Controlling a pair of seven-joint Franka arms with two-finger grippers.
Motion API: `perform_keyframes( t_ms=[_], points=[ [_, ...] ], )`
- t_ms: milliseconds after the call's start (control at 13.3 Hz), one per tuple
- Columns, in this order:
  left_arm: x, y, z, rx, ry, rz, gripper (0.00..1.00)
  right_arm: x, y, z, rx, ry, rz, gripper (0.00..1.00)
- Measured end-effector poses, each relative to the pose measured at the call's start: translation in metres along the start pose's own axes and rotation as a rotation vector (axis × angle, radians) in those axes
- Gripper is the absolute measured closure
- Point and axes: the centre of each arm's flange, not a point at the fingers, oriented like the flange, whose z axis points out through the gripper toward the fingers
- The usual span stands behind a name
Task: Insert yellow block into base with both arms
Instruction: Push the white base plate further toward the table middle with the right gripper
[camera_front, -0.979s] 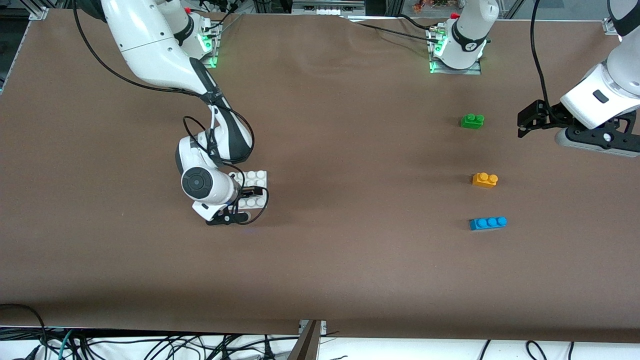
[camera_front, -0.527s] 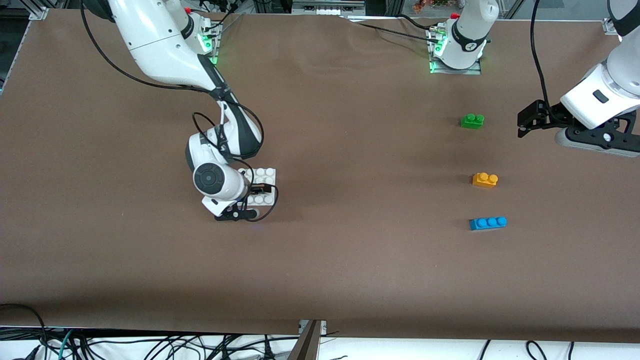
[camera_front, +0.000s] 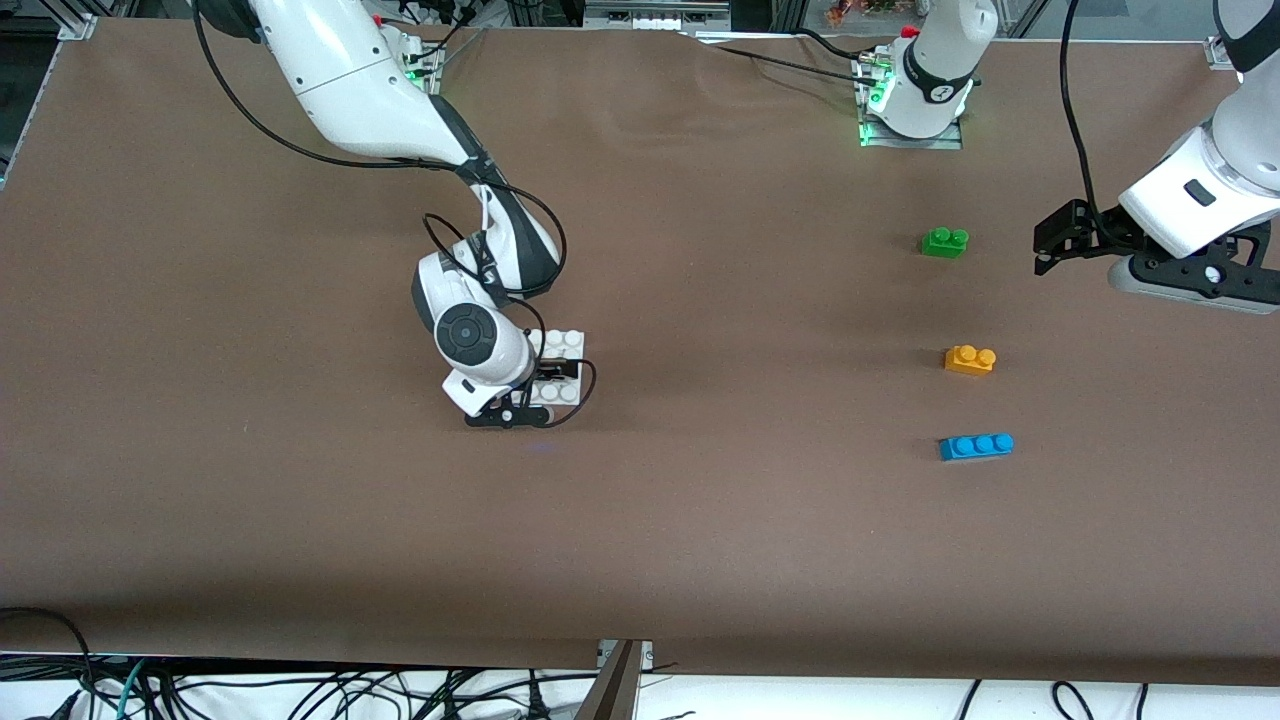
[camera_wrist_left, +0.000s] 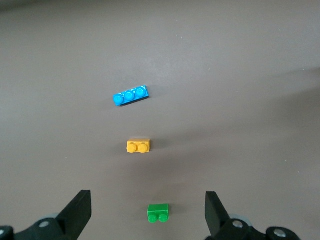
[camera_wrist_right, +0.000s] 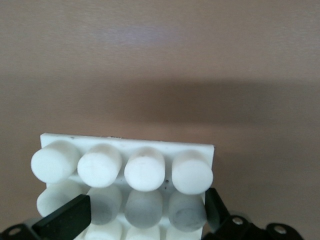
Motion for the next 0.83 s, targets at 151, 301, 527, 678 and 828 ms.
perform_keyframes(
  t_ms=[151, 301, 527, 678, 828],
  points=[
    [0.000, 0.000, 0.000, 0.000, 0.000, 0.000, 0.00, -0.003, -0.013, 0.000, 0.005, 0.014, 0.017, 0.00],
    [0.000, 0.000, 0.000, 0.000, 0.000, 0.000, 0.00, -0.006, -0.034, 0.001, 0.012, 0.031, 0.033, 0.00],
    [0.000, 0.000, 0.000, 0.000, 0.000, 0.000, 0.00, -0.014, -0.064, 0.002, 0.021, 0.049, 0.039, 0.00],
    [0.000, -0.002, 0.000, 0.000, 0.000, -0.004, 0.00, -0.019, -0.077, 0.002, 0.027, 0.061, 0.027, 0.00],
    [0.000, -0.005, 0.000, 0.000, 0.000, -0.008, 0.00, -0.025, -0.090, 0.002, 0.041, 0.084, 0.007, 0.00]
  ],
)
